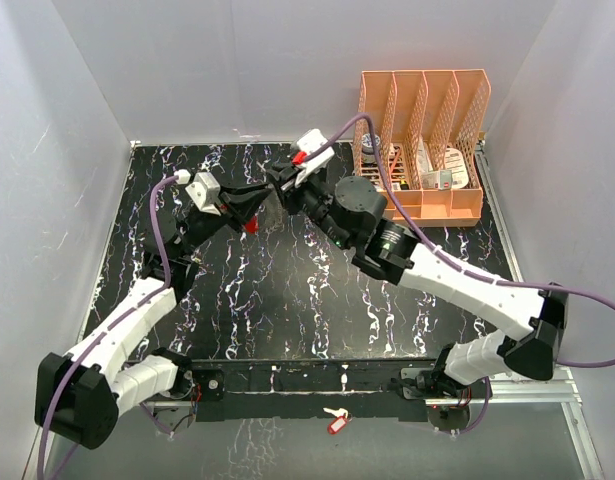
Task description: Remove the keys from the keyring
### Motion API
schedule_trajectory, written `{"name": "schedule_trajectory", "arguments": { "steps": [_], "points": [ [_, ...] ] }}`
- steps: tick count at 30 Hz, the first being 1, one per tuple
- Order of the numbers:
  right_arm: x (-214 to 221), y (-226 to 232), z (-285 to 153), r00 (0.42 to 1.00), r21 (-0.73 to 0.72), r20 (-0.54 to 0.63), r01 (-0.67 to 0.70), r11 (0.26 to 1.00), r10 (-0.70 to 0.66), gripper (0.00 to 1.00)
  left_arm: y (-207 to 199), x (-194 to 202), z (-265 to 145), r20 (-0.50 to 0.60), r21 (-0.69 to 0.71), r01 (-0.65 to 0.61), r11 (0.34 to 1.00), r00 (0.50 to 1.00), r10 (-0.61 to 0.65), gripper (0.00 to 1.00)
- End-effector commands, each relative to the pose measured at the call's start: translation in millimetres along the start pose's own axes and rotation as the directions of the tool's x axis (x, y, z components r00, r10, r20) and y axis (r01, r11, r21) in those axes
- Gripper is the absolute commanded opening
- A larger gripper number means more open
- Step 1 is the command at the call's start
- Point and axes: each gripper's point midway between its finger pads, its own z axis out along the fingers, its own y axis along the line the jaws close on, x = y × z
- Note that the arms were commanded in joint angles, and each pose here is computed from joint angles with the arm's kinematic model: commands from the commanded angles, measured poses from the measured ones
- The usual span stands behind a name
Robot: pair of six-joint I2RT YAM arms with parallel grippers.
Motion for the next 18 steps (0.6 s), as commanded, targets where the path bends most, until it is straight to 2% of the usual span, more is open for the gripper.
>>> {"name": "schedule_trajectory", "arguments": {
  "steps": [1,7,10,14,16,18],
  "points": [
    [-53.4,-25.1,-25.5,0.993,0.082,0.115,-0.001,0.997,-0.009,0.23,-24.0,-3.6,-8.3,-0.100,0.149,-0.111,0.983,0.987,0.126,0.14],
    [-57.6,-36.9,-48.1,0.992,0.109,0.129,-0.026,0.994,0.012,0.27,-29.6,-17.8,-10.1,-0.047,0.151,-0.113,0.982,0.991,0.122,0.11],
    [-53.5,-43.9,-53.9,0.992,0.142,0.125,-0.034,0.989,0.016,0.17,-30.4,-21.2,-7.8,-0.033,0.154,-0.095,0.983,0.994,0.101,0.10],
    [-31.6,-50.9,-50.7,0.998,0.200,0.057,-0.017,0.980,0.005,0.17,-19.0,16.3,-5.3,-0.184,0.128,-0.011,0.992,0.982,0.035,0.13],
    [-17.2,-50.6,-47.1,1.000,0.211,0.010,-0.002,0.978,0.000,0.21,-6.9,46.5,-9.5,-0.283,0.055,0.046,0.997,0.959,-0.029,0.22],
    [-7.1,-51.4,-44.5,1.000,0.229,-0.029,0.000,0.973,0.007,0.23,2.9,75.8,-18.5,-0.346,-0.034,0.094,0.995,0.933,-0.100,0.50]
  ]
}}
